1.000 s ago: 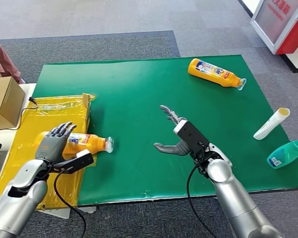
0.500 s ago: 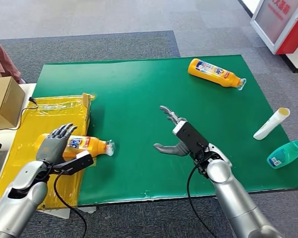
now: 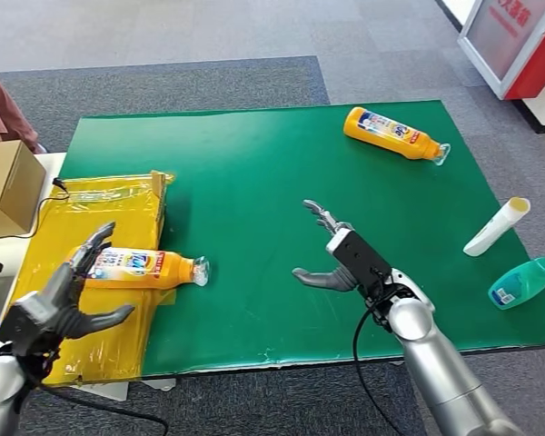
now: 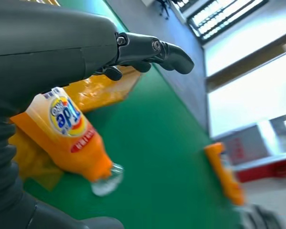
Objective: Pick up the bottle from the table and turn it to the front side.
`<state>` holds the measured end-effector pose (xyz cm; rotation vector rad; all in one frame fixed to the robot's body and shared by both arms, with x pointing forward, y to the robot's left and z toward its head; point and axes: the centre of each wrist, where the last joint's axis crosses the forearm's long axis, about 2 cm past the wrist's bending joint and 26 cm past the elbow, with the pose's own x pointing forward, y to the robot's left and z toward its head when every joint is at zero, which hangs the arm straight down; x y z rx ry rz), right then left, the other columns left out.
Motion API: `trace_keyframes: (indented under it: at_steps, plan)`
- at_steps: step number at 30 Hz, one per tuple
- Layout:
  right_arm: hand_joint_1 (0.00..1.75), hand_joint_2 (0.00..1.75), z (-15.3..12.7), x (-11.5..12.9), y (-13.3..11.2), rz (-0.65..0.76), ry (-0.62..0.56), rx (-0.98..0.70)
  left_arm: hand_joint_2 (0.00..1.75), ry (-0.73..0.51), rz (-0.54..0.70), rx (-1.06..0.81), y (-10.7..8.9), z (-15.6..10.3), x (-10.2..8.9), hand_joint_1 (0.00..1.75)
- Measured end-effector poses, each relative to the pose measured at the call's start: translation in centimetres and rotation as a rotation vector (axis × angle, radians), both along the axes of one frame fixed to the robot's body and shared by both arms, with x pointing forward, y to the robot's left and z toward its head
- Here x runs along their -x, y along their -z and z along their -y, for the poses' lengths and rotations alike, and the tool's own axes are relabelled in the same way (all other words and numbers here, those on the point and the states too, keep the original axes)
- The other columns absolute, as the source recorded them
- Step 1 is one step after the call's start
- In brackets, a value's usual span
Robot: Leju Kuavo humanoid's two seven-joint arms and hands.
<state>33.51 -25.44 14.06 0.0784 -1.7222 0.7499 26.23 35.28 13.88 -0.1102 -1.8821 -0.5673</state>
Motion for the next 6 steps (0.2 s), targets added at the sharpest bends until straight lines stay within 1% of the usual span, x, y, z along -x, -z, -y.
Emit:
trace_keyframes:
  at_steps: [5,6]
  plan:
    - [0.0,1.75,0.7,0.3,0.1,-0.02,-0.035,-0.036,1.75,0.035,0.018,0.19,-0.5,-1.6,2.5,0.0]
    - [0.0,1.75,0.8,0.3,0.0,-0.026,-0.044,-0.046,1.75,0.041,0.016,0.21,-0.5,-1.7,2.7,0.0]
